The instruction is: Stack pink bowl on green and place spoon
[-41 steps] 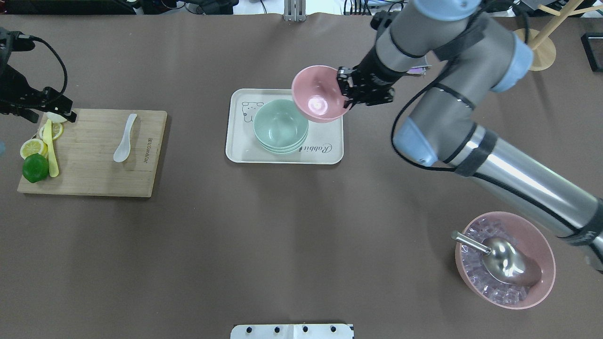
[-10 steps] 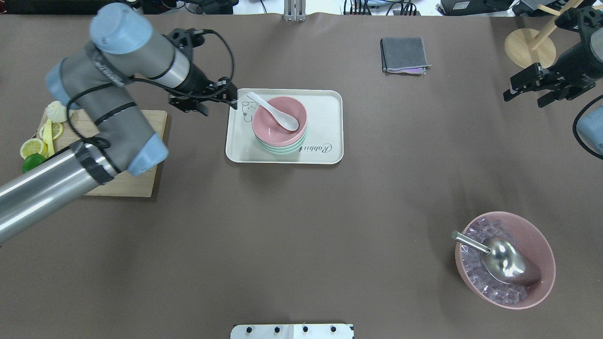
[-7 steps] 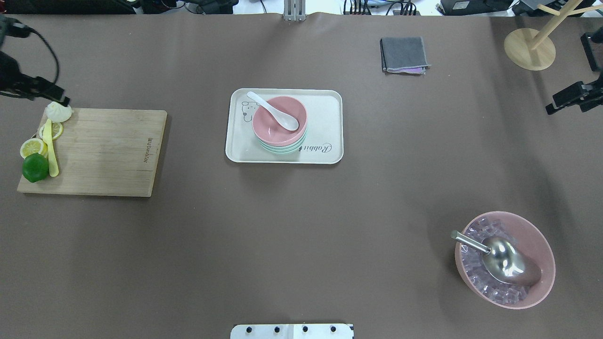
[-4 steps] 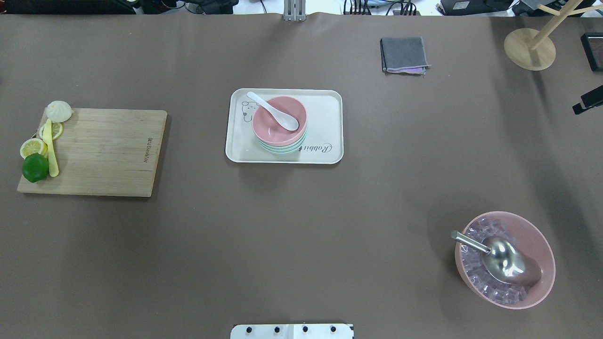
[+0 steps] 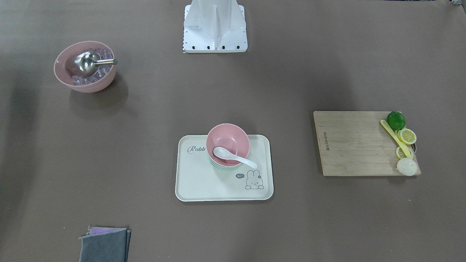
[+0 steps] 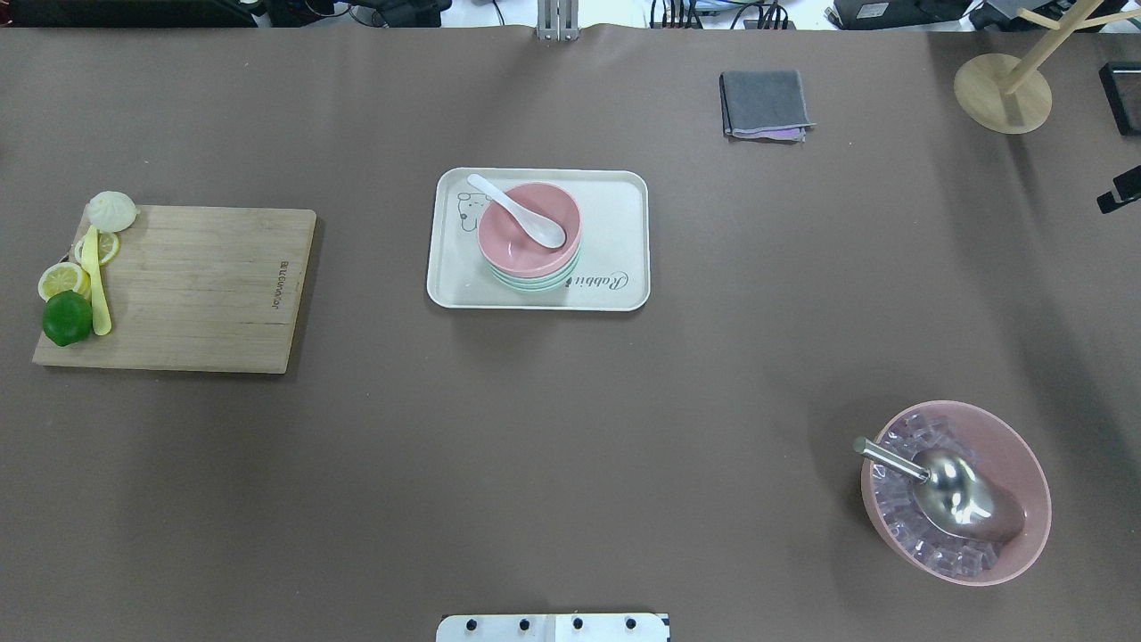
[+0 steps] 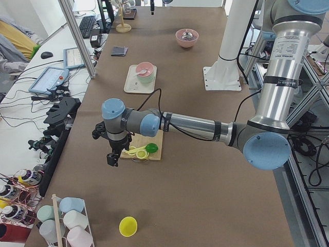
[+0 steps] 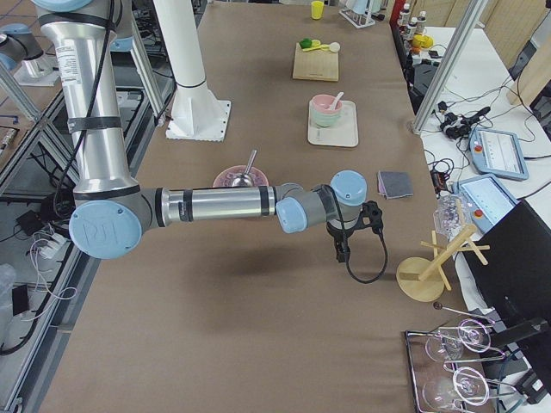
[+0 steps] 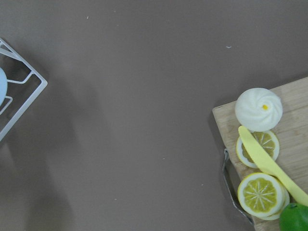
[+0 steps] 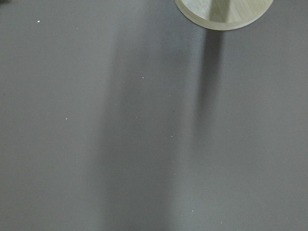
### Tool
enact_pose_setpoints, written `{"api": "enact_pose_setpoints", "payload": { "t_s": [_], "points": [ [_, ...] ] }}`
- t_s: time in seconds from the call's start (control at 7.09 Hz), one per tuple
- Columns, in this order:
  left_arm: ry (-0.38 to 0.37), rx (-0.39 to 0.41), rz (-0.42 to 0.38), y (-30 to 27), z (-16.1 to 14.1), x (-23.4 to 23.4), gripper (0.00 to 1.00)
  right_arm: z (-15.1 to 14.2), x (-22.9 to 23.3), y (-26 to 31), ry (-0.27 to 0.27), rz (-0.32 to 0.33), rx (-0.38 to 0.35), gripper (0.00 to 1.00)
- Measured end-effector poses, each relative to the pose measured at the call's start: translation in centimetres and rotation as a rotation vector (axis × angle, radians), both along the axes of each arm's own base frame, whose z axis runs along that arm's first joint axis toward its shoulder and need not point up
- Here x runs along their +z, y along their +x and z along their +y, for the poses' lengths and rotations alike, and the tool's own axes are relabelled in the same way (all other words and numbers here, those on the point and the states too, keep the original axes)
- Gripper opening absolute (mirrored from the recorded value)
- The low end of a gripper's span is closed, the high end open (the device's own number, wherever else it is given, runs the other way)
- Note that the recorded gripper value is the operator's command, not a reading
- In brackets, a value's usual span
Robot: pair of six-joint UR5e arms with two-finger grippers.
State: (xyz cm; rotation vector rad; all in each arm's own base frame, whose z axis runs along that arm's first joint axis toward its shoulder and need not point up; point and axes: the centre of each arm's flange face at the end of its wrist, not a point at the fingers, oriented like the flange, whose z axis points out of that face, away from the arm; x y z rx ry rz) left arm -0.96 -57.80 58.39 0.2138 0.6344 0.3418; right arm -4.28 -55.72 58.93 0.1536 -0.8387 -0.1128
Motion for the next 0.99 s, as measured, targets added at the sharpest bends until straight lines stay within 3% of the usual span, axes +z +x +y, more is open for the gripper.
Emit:
{"api": "enact_pose_setpoints", "payload": {
  "t_s": [0.99],
  "points": [
    [0.041, 0.004, -0.001, -0.4, 1.6, -1.5, 0.98, -0.1, -0.1, 0.0, 0.001, 0.003, 0.002, 1.0]
  ]
}}
